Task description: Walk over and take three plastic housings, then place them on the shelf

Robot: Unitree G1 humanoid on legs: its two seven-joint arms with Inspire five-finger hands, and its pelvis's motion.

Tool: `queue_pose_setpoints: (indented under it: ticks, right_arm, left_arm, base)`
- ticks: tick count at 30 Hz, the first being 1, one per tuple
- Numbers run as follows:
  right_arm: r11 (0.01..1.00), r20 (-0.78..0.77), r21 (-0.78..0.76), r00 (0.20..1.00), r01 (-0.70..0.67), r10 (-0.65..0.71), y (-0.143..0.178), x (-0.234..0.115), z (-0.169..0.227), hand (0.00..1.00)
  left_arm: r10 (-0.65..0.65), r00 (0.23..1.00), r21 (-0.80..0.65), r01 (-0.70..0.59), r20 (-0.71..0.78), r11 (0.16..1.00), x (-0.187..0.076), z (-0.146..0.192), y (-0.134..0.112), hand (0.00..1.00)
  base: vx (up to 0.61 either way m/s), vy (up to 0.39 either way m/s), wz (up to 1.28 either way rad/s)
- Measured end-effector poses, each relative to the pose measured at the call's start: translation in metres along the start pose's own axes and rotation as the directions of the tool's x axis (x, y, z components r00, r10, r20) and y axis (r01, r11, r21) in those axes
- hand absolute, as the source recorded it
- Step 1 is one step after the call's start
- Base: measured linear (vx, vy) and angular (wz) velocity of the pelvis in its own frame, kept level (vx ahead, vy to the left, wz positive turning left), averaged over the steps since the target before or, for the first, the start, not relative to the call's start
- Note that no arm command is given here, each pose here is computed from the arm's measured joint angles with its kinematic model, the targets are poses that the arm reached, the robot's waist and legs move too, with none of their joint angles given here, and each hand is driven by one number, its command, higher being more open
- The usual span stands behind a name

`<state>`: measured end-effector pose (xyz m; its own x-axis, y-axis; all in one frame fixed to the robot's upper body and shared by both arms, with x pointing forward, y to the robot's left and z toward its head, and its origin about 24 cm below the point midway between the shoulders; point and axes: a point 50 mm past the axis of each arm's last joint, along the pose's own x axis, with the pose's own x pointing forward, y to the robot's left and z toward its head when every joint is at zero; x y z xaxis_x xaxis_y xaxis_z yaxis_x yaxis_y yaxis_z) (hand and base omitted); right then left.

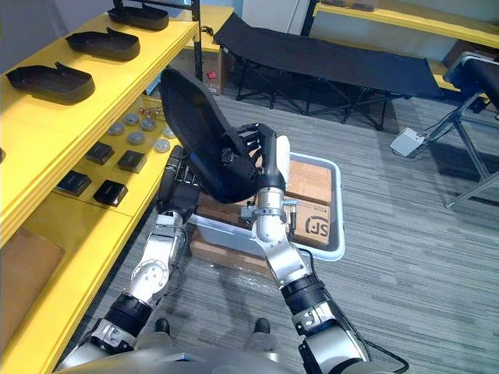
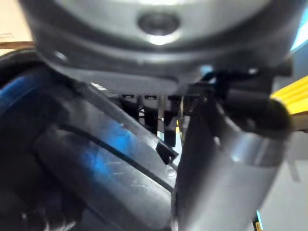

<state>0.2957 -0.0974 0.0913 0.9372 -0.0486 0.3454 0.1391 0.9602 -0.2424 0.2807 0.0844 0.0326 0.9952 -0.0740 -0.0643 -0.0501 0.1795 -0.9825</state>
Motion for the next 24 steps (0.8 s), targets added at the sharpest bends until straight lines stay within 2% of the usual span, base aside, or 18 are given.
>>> queue_pose_setpoints:
  ticks: [5, 19, 20, 24]
  right_arm:
    - [0.996, 0.047, 0.043, 0.996, -0.073, 0.071, 0.012, -0.013, 0.012, 0.0]
    - [0.996, 0.025, 0.064, 0.998, -0.061, 0.06, 0.009, -0.02, 0.008, 0.0]
    - [0.996, 0.025, 0.066, 0.998, -0.061, 0.059, 0.009, -0.021, 0.007, 1.0]
    - [0.993, 0.004, 0.092, 0.998, -0.067, 0.067, 0.008, -0.025, 0.003, 1.0]
  left_arm:
    - [-0.002, 0.999, 0.002, 0.002, 0.049, 1.0, 0.001, 0.009, 0.0, 0.0]
    - [-0.065, 0.996, 0.157, 0.055, 0.063, 0.986, 0.001, 0.01, -0.007, 0.0]
    - [-0.068, 0.996, 0.166, 0.057, 0.062, 0.984, 0.001, 0.01, -0.007, 0.0]
    - [-0.098, 0.993, 0.248, 0.08, 0.06, 0.965, 0.0, 0.012, -0.01, 0.0]
  base:
    - [0.02, 0.005, -0.03]
    - [0.0, 0.002, -0.02]
    - [0.0, 0.0, 0.0]
    - [0.0, 0.0, 0.0]
